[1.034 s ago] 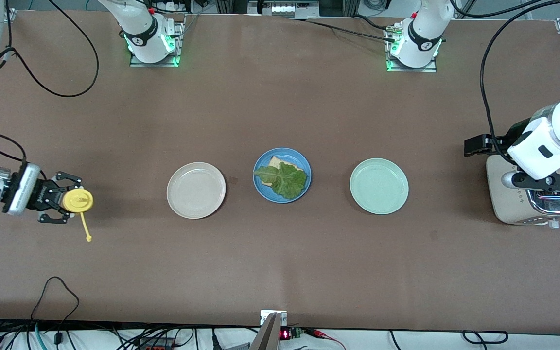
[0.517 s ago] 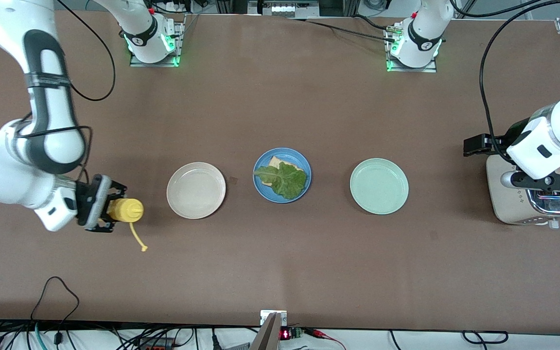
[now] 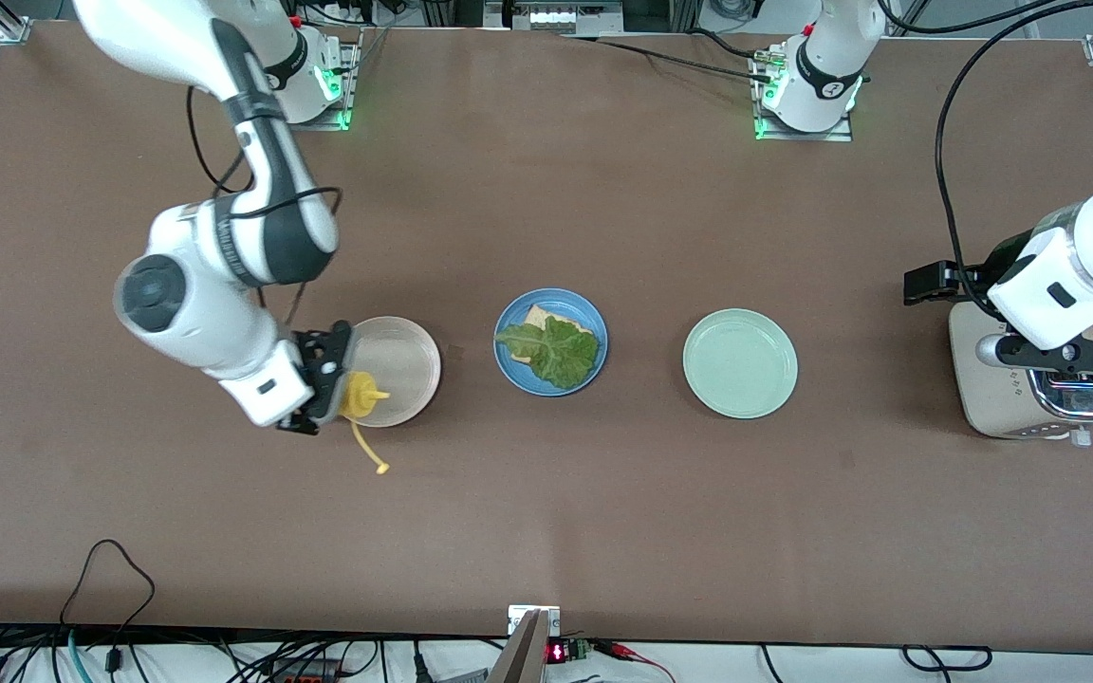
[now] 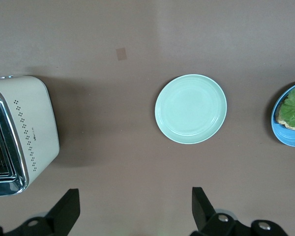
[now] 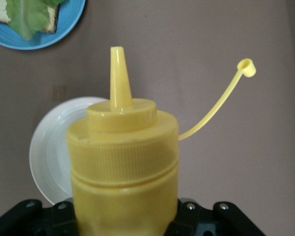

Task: Make sandwich in blue plate with both arms
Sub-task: 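Carry the yellow bottle over the blue plate with the right gripper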

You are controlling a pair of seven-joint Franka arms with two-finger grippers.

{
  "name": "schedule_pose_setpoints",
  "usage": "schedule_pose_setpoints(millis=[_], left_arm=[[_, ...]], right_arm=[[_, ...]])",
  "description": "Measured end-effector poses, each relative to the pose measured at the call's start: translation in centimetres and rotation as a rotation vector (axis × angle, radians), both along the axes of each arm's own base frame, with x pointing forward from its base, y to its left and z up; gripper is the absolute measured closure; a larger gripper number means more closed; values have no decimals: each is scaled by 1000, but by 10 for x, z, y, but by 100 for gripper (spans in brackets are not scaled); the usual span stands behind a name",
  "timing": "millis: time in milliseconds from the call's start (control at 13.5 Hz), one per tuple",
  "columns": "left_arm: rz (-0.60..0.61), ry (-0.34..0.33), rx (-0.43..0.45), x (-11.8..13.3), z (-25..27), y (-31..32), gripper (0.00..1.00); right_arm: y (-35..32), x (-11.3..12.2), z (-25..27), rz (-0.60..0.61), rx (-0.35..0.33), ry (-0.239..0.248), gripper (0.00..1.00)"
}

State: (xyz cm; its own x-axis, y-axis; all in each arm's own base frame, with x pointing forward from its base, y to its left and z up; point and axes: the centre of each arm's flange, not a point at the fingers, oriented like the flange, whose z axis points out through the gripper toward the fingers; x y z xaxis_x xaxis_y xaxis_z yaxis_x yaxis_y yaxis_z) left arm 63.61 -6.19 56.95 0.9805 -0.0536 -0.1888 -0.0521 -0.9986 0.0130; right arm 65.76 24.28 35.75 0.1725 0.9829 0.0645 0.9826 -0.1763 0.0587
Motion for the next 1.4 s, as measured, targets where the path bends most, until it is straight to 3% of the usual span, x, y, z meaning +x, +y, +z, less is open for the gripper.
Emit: schedule_pose_setpoints(millis=[221, 443, 1181, 1403], left_arm=[[6, 0, 1, 0, 0, 3, 0], [5, 0, 1, 0, 0, 3, 0], [5, 0, 0, 0, 0, 3, 0], [6, 0, 1, 0, 0, 3, 0]], right_arm=[[53, -25, -15, -6, -117, -16, 60], [80, -37, -40, 37, -185, -24, 60], [169, -71, -87, 181, -266, -45, 60], [188, -75, -89, 198, -336, -35, 60]])
